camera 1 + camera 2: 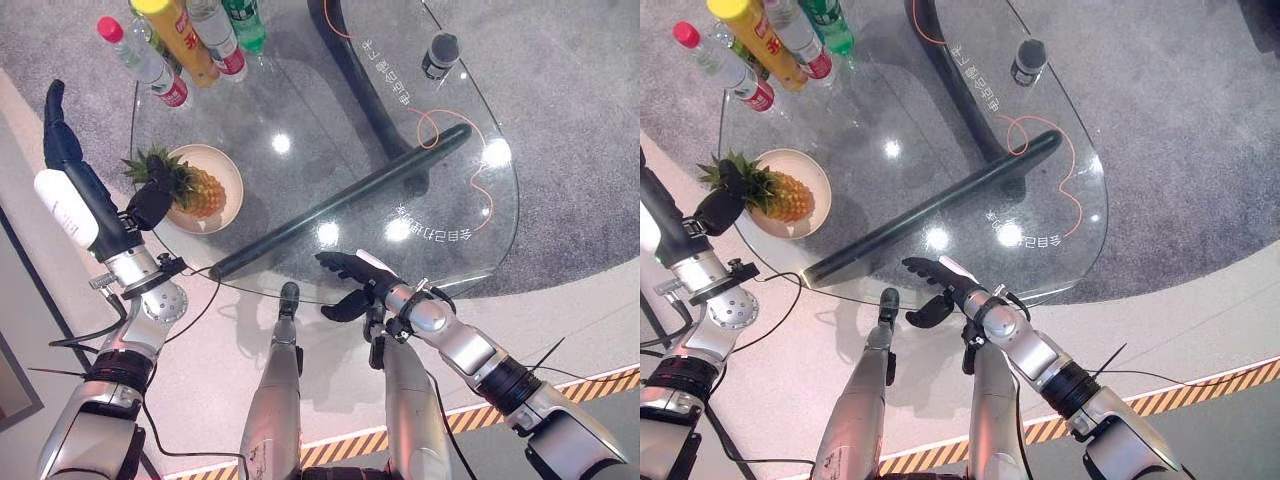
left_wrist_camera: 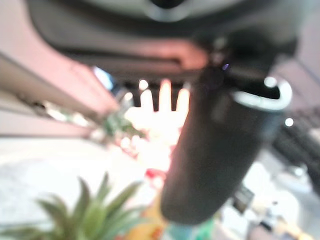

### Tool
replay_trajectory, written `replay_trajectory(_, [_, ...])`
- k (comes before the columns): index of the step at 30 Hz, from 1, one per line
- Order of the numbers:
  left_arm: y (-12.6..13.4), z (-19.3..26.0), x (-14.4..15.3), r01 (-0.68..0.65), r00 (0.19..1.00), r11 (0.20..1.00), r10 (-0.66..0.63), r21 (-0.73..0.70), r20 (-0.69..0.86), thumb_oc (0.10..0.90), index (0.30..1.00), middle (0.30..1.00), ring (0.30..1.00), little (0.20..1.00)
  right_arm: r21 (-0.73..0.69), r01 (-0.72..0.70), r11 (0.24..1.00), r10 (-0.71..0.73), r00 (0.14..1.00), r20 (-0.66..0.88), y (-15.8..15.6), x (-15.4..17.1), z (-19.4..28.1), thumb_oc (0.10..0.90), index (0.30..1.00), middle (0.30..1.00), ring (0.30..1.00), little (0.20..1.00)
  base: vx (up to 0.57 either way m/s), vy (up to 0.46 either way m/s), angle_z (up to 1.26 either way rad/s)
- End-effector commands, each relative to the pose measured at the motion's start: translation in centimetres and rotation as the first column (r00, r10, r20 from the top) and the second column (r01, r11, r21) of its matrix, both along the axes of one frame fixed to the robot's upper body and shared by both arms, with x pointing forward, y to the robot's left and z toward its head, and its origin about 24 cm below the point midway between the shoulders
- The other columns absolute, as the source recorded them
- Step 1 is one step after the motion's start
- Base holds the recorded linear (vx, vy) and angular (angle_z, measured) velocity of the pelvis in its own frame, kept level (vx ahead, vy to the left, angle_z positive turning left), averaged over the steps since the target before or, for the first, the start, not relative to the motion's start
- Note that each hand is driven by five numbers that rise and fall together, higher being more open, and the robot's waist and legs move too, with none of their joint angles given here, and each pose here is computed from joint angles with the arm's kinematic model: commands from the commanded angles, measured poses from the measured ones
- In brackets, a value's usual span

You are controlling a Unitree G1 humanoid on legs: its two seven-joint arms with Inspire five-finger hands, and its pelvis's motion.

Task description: Pick up the fruit to the plate

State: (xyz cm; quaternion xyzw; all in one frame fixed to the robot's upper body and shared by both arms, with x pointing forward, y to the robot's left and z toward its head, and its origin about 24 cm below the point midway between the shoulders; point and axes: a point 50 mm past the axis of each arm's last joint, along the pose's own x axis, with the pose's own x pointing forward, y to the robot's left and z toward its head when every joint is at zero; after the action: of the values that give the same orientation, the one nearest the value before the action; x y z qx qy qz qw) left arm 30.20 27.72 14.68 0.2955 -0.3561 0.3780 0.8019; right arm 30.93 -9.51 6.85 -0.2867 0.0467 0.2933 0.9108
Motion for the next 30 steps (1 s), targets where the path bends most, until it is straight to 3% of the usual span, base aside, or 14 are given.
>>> replay_trajectory(1, [0.0, 1.9, -0.5, 0.059, 0.990, 0.994, -0.047, -0.087, 0.137, 0.800, 0.900, 0.900, 0.900, 0.900, 0.119, -0.107, 0.987, 0.096, 0.991, 0.095, 1.8, -1.4, 1.8, 0.800, 0.900, 0.900, 0.900, 0.900, 0.00, 0.000, 0.00])
replay_trajectory(11, [-1.0, -4.4, -3.2, 0.124, 0.990, 0.958, -0.138, -0.257, -0.037, 0.800, 0.900, 0.900, 0.900, 0.900, 0.145, -0.037, 0.989, 0.041, 0.999, -0.030, -0.4, -2.8, -2.2, 0.800, 0.900, 0.900, 0.900, 0.900, 0.04, -0.008, 0.00])
replay_trajectory(24, [-0.5, -12.4, -8.5, 0.003, 0.912, 0.899, -0.182, -0.439, -0.367, 0.800, 0.900, 0.900, 0.900, 0.900, 0.133, 0.116, 0.984, -0.071, 0.951, -0.302, -3.2, -8.0, -9.3, 0.800, 0.900, 0.900, 0.900, 0.900, 0.11, -0.001, 0.06])
replay_trajectory(27, [0.0, -14.9, -10.1, -0.075, 0.874, 0.851, -0.196, -0.521, -0.446, 0.800, 0.900, 0.900, 0.900, 0.900, 0.115, 0.173, 0.978, -0.123, 0.929, -0.350, -3.8, -8.9, -10.7, 0.800, 0.900, 0.900, 0.900, 0.900, 0.08, 0.018, -0.03])
replay_trajectory(30, [0.0, -18.8, -12.2, -0.195, 0.809, 0.709, -0.274, -0.678, -0.519, 0.800, 0.900, 0.900, 0.900, 0.900, 0.095, 0.283, 0.955, -0.219, 0.881, -0.418, -4.4, -9.9, -12.7, 0.800, 0.900, 0.900, 0.900, 0.900, 0.06, 0.013, -0.05])
